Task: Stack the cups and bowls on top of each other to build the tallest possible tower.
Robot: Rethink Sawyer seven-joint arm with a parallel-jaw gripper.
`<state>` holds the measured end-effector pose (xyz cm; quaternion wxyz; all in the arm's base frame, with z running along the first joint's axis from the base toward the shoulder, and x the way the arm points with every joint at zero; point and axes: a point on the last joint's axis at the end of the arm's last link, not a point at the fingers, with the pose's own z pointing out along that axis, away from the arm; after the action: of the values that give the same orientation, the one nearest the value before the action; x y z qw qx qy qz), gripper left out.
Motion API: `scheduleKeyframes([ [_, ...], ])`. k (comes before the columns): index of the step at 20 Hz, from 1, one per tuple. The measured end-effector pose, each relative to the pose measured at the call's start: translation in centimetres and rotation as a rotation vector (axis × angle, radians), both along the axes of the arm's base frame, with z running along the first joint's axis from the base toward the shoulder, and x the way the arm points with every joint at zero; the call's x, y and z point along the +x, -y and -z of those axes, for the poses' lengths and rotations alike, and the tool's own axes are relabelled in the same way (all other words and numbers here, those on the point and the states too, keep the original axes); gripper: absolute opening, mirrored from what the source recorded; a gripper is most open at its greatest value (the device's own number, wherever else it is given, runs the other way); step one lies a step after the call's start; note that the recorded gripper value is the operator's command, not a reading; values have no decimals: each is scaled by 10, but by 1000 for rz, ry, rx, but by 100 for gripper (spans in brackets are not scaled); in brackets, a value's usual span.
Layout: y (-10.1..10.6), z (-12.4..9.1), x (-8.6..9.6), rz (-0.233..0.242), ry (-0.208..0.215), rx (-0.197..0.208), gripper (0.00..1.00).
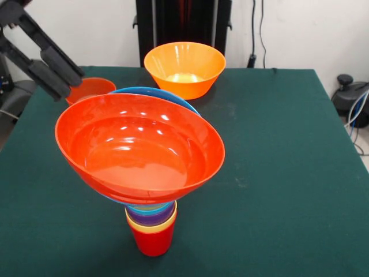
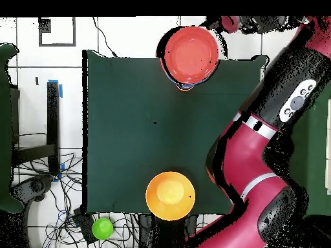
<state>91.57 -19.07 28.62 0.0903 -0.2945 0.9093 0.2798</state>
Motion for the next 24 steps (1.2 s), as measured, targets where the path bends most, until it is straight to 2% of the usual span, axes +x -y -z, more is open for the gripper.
scheduleKeyframes([
  [6,5,-8,-7,-23,12,-10,0],
  [14,12,7,-14,-35,6,-14,0],
  [24,21,28,-16,-17,13,-30,0],
])
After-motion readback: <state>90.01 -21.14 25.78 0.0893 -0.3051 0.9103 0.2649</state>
